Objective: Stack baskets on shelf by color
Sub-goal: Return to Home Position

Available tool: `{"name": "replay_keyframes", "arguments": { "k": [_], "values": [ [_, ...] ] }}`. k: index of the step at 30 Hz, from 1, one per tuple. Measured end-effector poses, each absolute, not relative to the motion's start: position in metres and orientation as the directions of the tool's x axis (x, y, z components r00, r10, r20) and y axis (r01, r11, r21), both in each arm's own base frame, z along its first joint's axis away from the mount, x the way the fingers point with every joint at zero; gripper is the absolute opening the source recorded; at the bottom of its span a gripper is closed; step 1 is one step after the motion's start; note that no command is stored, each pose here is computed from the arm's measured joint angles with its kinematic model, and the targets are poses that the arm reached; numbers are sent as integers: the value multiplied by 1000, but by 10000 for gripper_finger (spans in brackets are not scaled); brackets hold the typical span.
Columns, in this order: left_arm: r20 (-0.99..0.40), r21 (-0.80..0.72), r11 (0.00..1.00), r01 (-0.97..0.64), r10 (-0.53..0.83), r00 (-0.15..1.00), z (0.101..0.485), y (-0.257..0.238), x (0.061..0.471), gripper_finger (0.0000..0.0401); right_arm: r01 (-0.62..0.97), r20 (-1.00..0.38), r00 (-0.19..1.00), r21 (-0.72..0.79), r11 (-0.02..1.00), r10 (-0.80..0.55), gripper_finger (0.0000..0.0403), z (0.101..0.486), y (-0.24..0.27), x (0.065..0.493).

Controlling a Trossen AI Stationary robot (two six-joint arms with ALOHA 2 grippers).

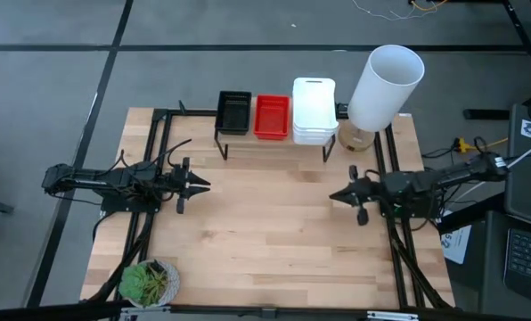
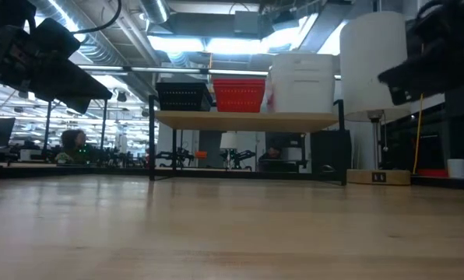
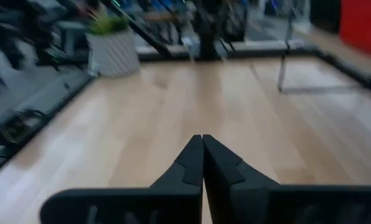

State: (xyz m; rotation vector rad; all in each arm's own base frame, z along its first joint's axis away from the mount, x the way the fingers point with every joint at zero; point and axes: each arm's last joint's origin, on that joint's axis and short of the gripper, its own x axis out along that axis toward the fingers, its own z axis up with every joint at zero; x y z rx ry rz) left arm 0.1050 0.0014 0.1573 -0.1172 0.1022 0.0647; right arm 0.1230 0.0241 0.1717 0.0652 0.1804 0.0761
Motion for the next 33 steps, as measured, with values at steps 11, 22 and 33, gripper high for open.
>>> {"name": "replay_keyframes", "arguments": {
  "k": [11,22,33],
  "values": [
    [-106,-114,991,-71,59,993,157,1,105,74,-127,36,991,-87,988,130,0,170,23,98],
    [-105,-113,991,-71,59,993,157,1,105,74,-131,50,990,14,991,130,0,170,22,95],
    [-106,-113,991,-70,58,993,157,1,105,74,-130,49,990,2,992,130,1,170,22,95]
  ]
}}
